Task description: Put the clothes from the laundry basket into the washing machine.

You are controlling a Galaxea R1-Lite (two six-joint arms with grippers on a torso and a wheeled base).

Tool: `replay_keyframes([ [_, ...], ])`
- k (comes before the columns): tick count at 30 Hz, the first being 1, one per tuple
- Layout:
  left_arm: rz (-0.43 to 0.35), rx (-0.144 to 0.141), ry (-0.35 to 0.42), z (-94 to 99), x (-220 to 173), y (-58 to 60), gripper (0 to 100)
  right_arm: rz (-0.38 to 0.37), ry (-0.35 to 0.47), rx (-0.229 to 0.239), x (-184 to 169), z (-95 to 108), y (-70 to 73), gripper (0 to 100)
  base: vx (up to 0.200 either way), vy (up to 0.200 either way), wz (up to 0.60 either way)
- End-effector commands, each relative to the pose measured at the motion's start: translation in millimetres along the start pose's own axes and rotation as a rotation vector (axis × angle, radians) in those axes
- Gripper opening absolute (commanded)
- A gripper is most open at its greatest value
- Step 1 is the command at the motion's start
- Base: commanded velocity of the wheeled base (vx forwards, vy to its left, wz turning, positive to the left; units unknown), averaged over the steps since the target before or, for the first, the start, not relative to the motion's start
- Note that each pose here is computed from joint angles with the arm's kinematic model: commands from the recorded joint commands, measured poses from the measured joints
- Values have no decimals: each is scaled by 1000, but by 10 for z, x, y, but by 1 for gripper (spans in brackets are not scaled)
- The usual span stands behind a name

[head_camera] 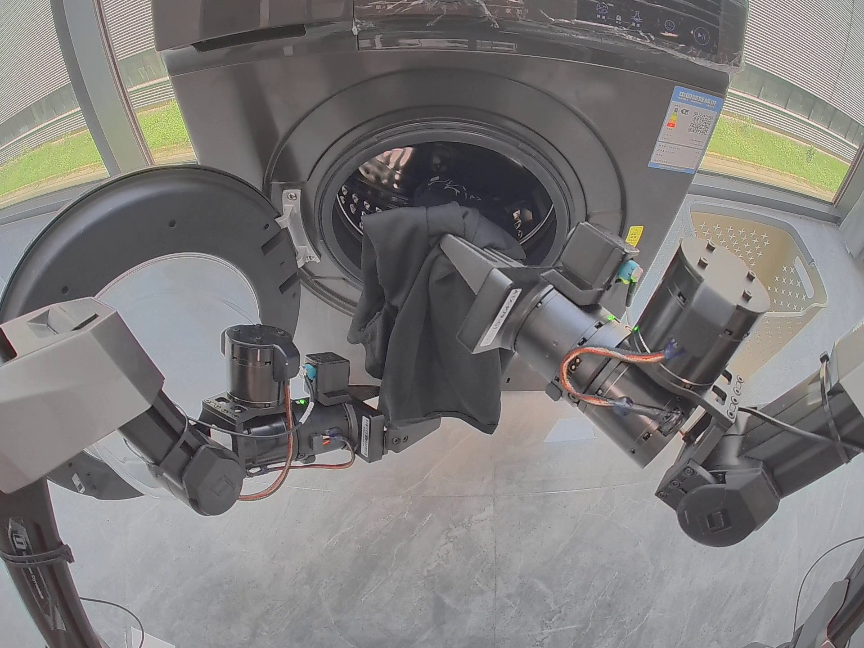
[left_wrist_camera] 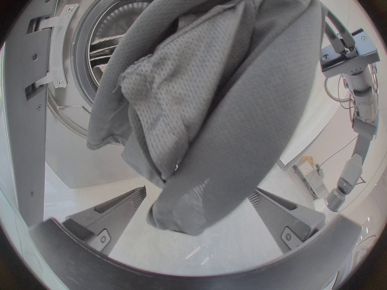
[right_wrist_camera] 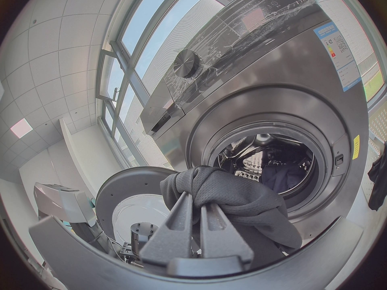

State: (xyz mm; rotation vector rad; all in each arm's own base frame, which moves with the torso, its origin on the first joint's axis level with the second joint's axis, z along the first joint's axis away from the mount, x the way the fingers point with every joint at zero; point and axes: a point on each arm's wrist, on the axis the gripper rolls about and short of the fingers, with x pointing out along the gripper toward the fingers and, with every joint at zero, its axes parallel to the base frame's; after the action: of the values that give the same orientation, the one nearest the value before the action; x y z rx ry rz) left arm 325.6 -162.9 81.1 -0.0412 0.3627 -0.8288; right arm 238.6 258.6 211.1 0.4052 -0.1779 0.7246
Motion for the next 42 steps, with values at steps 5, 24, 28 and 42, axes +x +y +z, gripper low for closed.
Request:
replay_keyframes([
  [5, 39, 5, -28, -35, 148, 84, 100, 0, 6, 0, -12, -11, 1, 0, 0, 0, 0],
  [24, -7, 23, -74, -99, 94, -281, 0, -18, 17, -15, -21, -32, -84, 0, 0, 0, 0],
  [28, -51, 48, -113, -13, -185, -522, 0, -30, 32, -22, -32, -66, -134, 0, 0, 0, 0],
  [42, -134, 115, -290, -41, -718, -879, 0, -52, 93, -52, -48, -249, -222, 0, 0, 0, 0],
])
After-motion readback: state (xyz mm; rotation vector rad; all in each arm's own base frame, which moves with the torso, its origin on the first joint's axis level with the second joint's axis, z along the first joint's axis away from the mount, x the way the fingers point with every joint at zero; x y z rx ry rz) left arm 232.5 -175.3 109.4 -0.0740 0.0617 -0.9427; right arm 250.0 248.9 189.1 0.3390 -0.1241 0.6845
